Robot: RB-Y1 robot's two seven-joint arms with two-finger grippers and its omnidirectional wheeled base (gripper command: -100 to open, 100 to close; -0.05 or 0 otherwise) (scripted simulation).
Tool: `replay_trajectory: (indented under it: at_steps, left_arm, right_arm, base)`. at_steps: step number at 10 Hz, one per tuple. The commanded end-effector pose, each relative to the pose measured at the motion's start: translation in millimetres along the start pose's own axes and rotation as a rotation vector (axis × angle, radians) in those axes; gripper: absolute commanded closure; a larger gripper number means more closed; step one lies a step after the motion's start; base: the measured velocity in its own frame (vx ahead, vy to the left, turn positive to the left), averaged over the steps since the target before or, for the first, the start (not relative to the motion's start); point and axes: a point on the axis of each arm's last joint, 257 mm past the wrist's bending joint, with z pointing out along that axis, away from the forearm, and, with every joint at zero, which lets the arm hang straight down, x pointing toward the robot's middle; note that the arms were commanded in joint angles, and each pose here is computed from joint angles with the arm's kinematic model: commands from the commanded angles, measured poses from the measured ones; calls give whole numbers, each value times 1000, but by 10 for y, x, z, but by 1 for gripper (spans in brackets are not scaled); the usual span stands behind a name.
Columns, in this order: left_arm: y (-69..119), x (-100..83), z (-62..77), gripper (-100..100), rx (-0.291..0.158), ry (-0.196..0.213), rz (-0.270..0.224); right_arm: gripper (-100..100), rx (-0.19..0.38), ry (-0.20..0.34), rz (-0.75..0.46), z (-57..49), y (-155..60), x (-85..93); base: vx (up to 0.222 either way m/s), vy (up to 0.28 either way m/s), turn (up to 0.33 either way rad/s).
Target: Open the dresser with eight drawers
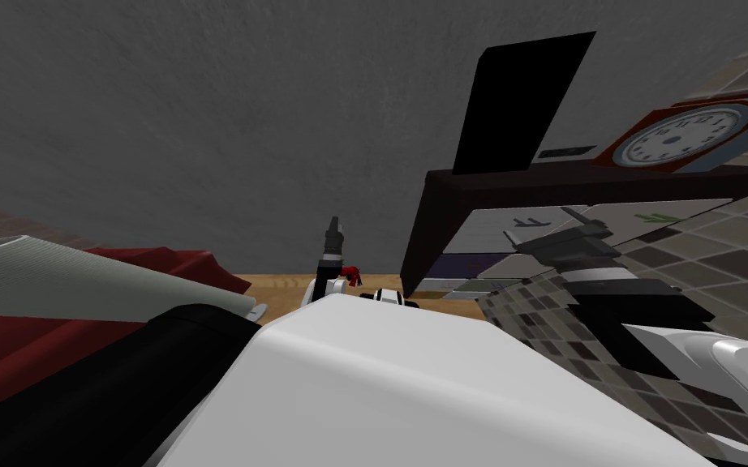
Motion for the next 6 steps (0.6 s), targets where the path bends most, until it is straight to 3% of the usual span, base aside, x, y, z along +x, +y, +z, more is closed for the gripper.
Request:
replay_trajectory:
  at_steps: [1,3,6]
  left_arm:
    - [-1,0,1,0,0,0,0]
    - [0,0,1,0,0,0,0]
    - [-1,0,2,0,0,0,0]
  right_arm:
    - [100,3,7,5,0,80,8]
    - [100,1,-8,2,-16,0,-40]
    - [100,-10,-26,5,-32,-35,-112]
  base:
    - [-60,-35,49]
    - [-62,-19,-35]
    - [-174,-15,-85]
